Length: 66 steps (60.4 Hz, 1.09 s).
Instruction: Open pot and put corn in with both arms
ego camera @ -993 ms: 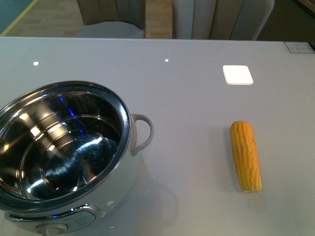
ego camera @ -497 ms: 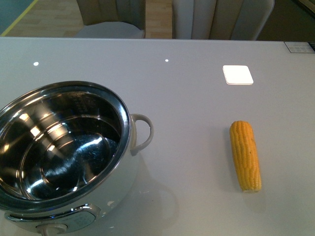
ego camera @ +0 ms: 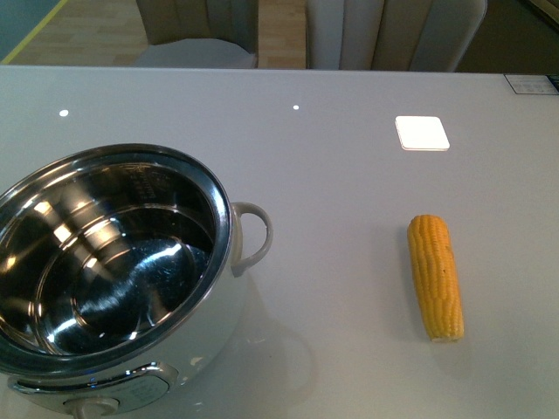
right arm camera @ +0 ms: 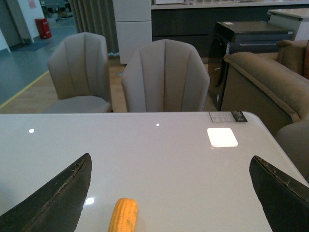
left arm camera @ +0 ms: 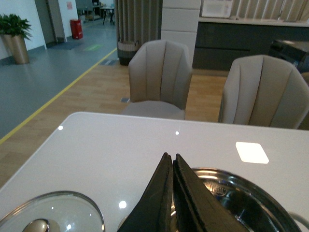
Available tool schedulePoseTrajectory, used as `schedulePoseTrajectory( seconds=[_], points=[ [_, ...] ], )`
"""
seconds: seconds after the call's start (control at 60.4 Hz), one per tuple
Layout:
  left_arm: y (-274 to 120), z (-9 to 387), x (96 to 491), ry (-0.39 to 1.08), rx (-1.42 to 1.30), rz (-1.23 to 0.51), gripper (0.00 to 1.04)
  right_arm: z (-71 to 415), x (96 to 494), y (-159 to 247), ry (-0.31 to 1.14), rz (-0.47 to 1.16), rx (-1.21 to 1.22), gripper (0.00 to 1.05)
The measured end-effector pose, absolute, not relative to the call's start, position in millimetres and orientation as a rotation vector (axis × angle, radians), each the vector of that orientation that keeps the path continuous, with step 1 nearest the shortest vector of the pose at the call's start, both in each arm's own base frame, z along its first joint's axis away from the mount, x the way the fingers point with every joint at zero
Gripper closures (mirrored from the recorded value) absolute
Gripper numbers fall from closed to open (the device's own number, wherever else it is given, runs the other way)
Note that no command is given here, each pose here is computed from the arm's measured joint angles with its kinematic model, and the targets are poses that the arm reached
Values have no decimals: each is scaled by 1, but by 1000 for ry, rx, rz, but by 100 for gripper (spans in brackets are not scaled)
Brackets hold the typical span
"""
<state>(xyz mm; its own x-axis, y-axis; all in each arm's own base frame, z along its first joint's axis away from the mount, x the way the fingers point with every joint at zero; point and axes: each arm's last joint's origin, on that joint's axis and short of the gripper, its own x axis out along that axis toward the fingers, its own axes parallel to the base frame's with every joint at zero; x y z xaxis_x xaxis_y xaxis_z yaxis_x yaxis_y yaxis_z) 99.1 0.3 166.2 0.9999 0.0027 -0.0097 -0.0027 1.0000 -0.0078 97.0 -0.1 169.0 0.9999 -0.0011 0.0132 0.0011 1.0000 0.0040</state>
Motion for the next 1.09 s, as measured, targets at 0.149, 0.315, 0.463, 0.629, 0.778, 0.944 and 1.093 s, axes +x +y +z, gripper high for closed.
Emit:
schedulePoseTrajectory(
  seconds=[0.149, 0.315, 0.463, 0.629, 0.778, 0.944, 1.093],
  points=[
    [0, 167, 97, -8, -8, 3, 101, 169, 97, 0, -13, -1, 4, 9],
    [0, 167, 97, -7, -8, 3, 101, 169, 97, 0, -14, -1, 4, 9],
    [0, 167, 97, -7, -8, 3, 82, 169, 97, 0, -14, -1, 4, 9],
    [0, 167, 97, -7, -8, 3, 52, 169, 97, 0, -14, -1, 4, 9],
    [0, 167, 97, -7, -8, 3, 24, 169, 97, 0, -14, -1, 4, 9],
    [0, 167, 97, -6, -6, 3, 7, 168, 99, -1, 350, -77, 94, 9],
    [0, 167, 97, -7, -6, 3, 7, 155, 107, -3, 662, -114, 153, 9]
  ],
)
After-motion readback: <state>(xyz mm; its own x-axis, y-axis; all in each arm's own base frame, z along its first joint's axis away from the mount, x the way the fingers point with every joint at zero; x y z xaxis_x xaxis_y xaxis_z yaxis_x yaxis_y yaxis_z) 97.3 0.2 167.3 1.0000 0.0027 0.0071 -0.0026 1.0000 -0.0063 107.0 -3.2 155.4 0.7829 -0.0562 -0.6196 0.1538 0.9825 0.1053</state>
